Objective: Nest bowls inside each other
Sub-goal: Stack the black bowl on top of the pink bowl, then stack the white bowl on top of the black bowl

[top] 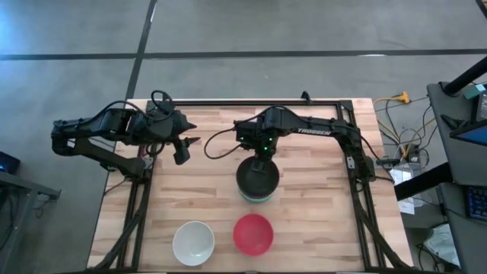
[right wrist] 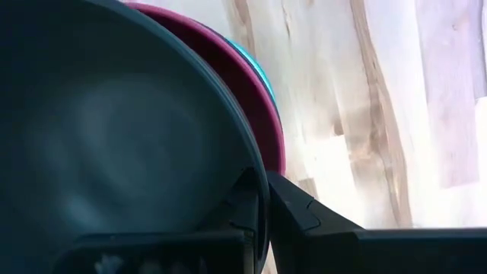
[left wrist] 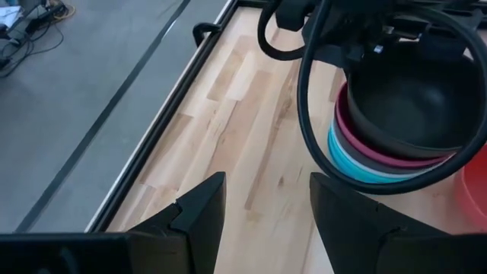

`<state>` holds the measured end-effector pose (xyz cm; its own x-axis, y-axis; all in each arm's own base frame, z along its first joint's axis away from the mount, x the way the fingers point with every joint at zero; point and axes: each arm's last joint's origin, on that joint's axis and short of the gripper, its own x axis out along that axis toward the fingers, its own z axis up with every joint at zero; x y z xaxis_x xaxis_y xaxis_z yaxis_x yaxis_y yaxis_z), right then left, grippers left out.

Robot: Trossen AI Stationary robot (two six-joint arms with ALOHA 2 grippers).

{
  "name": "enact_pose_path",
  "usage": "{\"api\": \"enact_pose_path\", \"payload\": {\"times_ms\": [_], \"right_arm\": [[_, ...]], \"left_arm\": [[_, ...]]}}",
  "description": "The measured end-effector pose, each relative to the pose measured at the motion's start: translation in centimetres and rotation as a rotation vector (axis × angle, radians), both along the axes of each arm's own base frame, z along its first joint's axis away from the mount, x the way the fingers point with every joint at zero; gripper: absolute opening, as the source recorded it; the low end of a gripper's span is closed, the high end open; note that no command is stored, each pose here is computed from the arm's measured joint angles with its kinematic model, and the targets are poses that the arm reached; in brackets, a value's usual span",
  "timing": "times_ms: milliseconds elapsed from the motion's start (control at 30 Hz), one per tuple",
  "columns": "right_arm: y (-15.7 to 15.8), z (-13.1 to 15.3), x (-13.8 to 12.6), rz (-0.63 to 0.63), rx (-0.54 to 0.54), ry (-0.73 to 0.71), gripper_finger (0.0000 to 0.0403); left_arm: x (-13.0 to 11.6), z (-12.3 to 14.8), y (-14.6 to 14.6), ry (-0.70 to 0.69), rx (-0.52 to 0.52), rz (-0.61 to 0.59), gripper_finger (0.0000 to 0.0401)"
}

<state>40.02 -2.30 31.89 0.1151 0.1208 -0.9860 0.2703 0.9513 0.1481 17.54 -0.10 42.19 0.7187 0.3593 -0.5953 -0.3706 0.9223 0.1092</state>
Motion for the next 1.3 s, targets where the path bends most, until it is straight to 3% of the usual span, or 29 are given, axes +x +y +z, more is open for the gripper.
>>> {"api": "enact_pose_path", "payload": {"times_ms": [667,1067,1300], "right_arm": [[-0.2,-2.0,0.2,0.013,-0.049,0.033,0.0013],[-0.1,-1.8,0.0,-0.006,-0.037,0.037,0.0089],[0.0,1.4,-1.0,-0.025,-0.043,-0.055,0.0111]], "left_arm": [[0.0,0.0,0.0,-0.002,0.004,-0.003,0.0176],[0.0,0.0,0.0,-0.003,0.001,-0.001,0.0176],[0.1,0.0,0.0,-0.002,0.001,-0.001,0.0176]]}}
